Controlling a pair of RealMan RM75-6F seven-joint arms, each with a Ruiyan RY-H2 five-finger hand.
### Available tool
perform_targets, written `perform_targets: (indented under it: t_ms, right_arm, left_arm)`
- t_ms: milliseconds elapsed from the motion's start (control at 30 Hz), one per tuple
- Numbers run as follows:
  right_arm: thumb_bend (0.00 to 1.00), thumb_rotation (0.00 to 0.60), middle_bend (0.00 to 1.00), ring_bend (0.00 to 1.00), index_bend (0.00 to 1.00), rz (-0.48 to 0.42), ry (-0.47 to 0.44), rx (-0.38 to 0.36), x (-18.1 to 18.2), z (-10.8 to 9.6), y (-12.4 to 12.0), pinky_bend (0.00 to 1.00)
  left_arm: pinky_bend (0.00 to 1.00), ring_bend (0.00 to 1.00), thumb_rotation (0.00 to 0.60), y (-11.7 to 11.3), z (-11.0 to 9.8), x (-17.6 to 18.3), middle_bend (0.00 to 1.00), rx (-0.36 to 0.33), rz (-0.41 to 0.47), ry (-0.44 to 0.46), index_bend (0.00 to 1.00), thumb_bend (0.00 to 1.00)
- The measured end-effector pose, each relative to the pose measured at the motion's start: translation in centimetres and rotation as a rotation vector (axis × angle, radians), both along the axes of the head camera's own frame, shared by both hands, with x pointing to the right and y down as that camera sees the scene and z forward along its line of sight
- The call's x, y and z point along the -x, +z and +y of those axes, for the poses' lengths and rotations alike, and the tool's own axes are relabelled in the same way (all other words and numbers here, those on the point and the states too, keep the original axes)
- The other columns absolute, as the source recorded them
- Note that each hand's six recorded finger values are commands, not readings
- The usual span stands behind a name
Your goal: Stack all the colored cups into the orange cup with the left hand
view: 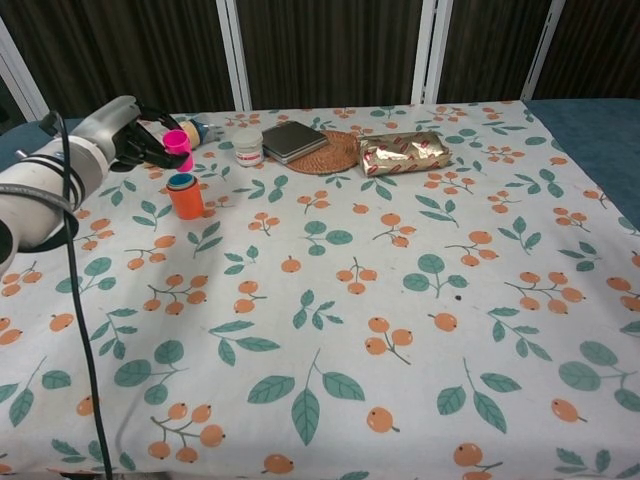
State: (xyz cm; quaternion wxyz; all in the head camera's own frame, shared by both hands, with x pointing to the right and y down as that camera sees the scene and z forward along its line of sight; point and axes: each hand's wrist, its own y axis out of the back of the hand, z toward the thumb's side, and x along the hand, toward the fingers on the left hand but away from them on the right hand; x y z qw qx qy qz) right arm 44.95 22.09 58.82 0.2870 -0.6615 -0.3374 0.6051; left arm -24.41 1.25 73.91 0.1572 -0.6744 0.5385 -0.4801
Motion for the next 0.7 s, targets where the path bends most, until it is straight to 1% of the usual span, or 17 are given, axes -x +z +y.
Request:
perform_targets:
  t_ms: [167, 433, 533, 567, 600, 633, 667, 700]
  right_arm:
    - [0.19, 0.6, 0.0, 0.0, 0.0, -0.001, 0.003, -0.006, -0.1, 0.0, -0.2, 0.0]
    - [0.19, 0.6, 0.0, 0.0, 0.0, 0.0, 0.005, -0.006, -0.1, 0.0, -0.2, 0.0]
    - [0.19, 0.6, 0.0, 0.0, 0.0, 0.002, 0.006, -0.006, -0.1, 0.0, -0.1, 0.0]
    - [0.19, 0.6, 0.0, 0.0, 0.0, 0.002, 0.005, -0.005, -0.1, 0.0, -0.1, 0.0]
    - [0.19, 0.6, 0.0, 0.0, 0.0, 0.002, 0.004, -0.005, -0.1, 0.0, -0.1, 0.0]
    - [0.19, 0.6, 0.0, 0.0, 0.0, 0.002, 0.004, -0.004, -0.1, 0.0, 0.0, 0.0]
    - [0.19, 0.6, 0.0, 0.0, 0.0, 0.002, 0.004, -0.004, -0.1, 0.0, 0.0, 0.0]
    - [0.19, 0.6, 0.0, 0.0, 0.0, 0.003, 0.005, -0.005, -0.1, 0.0, 0.0, 0.0]
  left_arm:
    - [1.0, 1.0, 0.6, 0.7, 0.1, 0.3, 1.0, 0.008, -0.024, 0.009, 0.6, 0.37]
    - [1.0, 1.0, 0.6, 1.3, 0.2, 0.7, 1.0, 0.019, -0.035, 0.014, 0.6, 0.37]
    - [1.0, 1.0, 0.6, 1.5, 0.2, 0.9, 1.0, 0.027, -0.039, 0.017, 0.57, 0.37]
    - [1.0, 1.0, 0.6, 1.6, 0.3, 0.9, 1.0, 0.031, -0.041, 0.019, 0.51, 0.38]
    - [1.0, 1.0, 0.6, 1.7, 0.3, 0.9, 1.0, 0.037, -0.042, 0.022, 0.42, 0.38]
    - [1.0, 1.0, 0.6, 1.9, 0.4, 0.9, 1.0, 0.044, -0.043, 0.025, 0.31, 0.37]
    - [1.0, 1.0, 0.6, 2.0, 0.5, 0.9, 1.0, 0.055, -0.043, 0.032, 0.17, 0.37]
    - [1.0, 1.0, 0.6, 2.2, 0.6, 0.9, 1.0, 0.065, -0.043, 0.038, 0.07, 0.37]
